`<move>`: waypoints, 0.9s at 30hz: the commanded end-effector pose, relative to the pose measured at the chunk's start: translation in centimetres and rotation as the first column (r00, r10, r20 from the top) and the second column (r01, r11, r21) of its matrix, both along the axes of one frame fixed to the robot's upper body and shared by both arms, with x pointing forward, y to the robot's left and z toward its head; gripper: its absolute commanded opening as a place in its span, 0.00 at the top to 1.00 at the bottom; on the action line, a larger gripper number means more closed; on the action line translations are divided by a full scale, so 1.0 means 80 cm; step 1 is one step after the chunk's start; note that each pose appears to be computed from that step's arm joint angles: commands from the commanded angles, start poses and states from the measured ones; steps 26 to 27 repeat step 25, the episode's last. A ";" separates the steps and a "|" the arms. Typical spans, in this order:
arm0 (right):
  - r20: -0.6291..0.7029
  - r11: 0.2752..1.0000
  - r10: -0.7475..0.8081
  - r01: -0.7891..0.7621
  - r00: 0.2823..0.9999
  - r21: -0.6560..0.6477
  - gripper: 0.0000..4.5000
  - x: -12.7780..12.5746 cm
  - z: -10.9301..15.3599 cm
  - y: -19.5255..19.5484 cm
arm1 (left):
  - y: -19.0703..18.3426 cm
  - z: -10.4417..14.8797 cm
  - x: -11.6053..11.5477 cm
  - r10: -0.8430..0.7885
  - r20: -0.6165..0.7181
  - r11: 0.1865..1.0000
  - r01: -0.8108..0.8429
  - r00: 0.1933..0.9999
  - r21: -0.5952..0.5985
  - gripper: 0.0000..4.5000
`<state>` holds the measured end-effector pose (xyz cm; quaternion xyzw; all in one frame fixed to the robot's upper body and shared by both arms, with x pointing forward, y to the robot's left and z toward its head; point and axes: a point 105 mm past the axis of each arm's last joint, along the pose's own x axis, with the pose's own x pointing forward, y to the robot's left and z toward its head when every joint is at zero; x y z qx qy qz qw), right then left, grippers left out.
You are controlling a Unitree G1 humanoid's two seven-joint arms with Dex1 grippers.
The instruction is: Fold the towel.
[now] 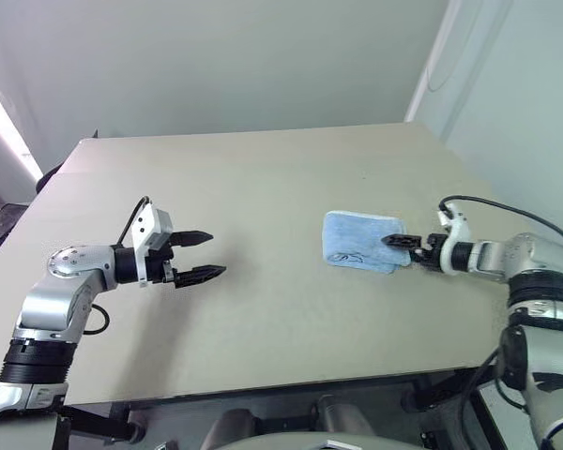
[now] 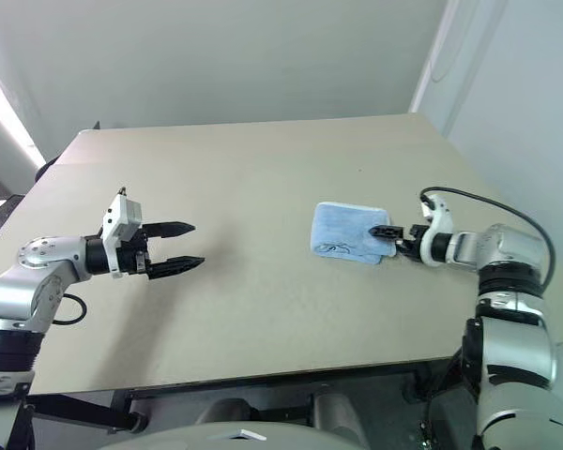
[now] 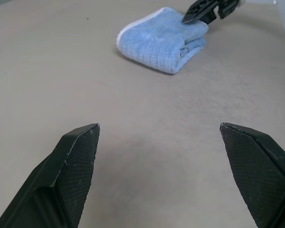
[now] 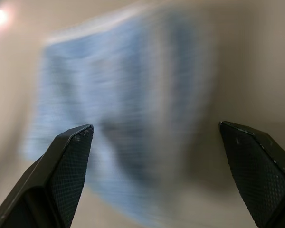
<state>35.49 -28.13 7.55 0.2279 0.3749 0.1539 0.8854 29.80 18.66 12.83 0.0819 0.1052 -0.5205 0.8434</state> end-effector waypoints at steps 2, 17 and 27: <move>0.237 0.977 0.180 -0.145 0.955 -0.157 0.01 0.021 0.062 0.010 | 0.004 0.020 0.004 0.008 0.062 1.000 -0.008 0.998 -0.010 0.04; 0.596 0.819 0.574 -0.376 0.562 -0.434 0.01 0.022 0.098 0.089 | 0.024 0.017 0.005 0.097 0.052 0.994 -0.094 0.994 -0.056 0.04; 0.600 0.812 0.582 -0.433 0.548 -0.392 0.01 0.032 0.097 0.093 | 0.033 0.023 0.000 0.138 0.067 0.990 -0.135 0.988 -0.044 0.04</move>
